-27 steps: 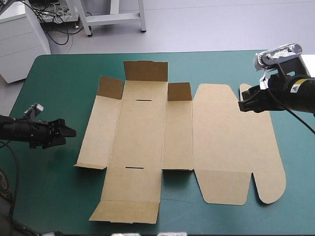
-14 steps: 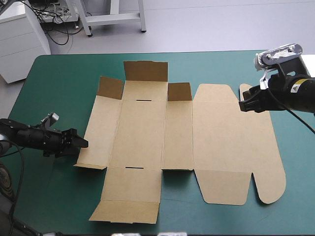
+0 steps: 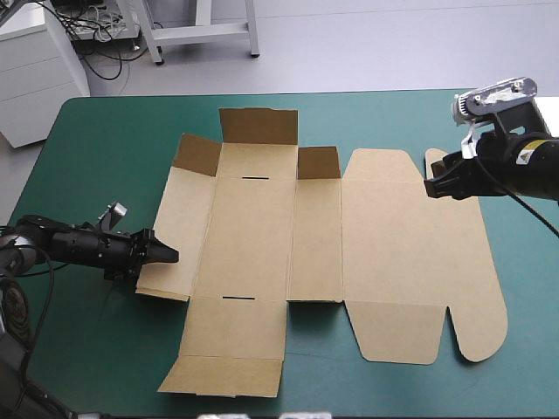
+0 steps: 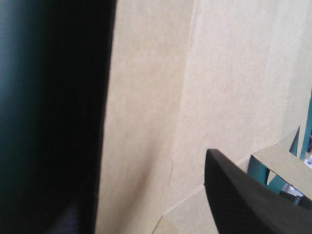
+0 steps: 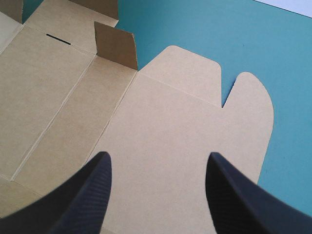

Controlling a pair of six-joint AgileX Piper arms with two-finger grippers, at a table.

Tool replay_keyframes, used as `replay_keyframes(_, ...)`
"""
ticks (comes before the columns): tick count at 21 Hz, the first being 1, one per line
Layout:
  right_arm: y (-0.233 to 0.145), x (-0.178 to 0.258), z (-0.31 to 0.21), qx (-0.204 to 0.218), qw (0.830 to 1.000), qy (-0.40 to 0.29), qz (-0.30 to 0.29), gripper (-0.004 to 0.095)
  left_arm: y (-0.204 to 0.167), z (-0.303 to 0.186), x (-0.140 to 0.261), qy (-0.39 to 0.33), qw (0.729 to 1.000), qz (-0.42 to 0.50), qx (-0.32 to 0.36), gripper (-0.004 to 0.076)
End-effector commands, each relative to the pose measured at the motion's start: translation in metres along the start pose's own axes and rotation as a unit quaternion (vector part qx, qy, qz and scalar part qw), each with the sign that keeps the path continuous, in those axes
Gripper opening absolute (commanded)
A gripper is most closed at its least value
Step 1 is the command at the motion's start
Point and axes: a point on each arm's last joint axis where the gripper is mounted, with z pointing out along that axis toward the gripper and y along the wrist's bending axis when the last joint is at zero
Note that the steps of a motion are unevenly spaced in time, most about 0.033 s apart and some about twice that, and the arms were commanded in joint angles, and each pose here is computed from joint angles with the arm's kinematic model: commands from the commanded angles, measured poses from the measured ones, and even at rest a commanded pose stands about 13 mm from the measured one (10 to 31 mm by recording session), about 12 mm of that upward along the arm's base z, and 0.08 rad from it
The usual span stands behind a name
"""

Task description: Fold the box

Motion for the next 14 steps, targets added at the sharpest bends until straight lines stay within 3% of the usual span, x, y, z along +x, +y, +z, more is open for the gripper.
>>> replay_keyframes(1, 0.0011, -0.0014, -0.0141, 0.003, 1.000, -0.021, -0.002, 0.0536, -0.0299, 0.0065, -0.0016, -0.005, 0.997, 0.033, 0.065, 0.0418)
replay_keyframes(5, 0.0011, -0.0014, -0.0141, 0.003, 1.000, -0.021, -0.002, 0.0536, -0.0346, 0.0099, -0.0032, -0.012, 0.997, 0.036, 0.074, 0.0416)
replay_keyframes(7, 0.0011, -0.0014, -0.0141, 0.003, 1.000, -0.021, 0.002, 0.0536, -0.0346, 0.0099, -0.0032, -0.012, 0.997, 0.035, 0.074, 0.0378)
replay_keyframes(9, 0.0012, -0.0014, -0.0141, 0.003, 1.000, -0.021, 0.002, 0.0536, -0.0346, 0.0099, -0.0032, -0.012, 0.997, 0.033, 0.074, 0.0270)
replay_keyframes(12, 0.0012, -0.0014, -0.0141, 0.003, 1.000, -0.021, 0.003, 0.0536, -0.0343, 0.0099, -0.0050, -0.022, 0.997, 0.031, 0.072, -0.0014)
replay_keyframes(14, 0.0012, -0.0014, -0.0141, 0.003, 1.000, -0.021, 0.003, 0.0535, -0.0359, 0.0096, -0.0065, -0.030, 0.996, 0.037, 0.080, -0.0032)
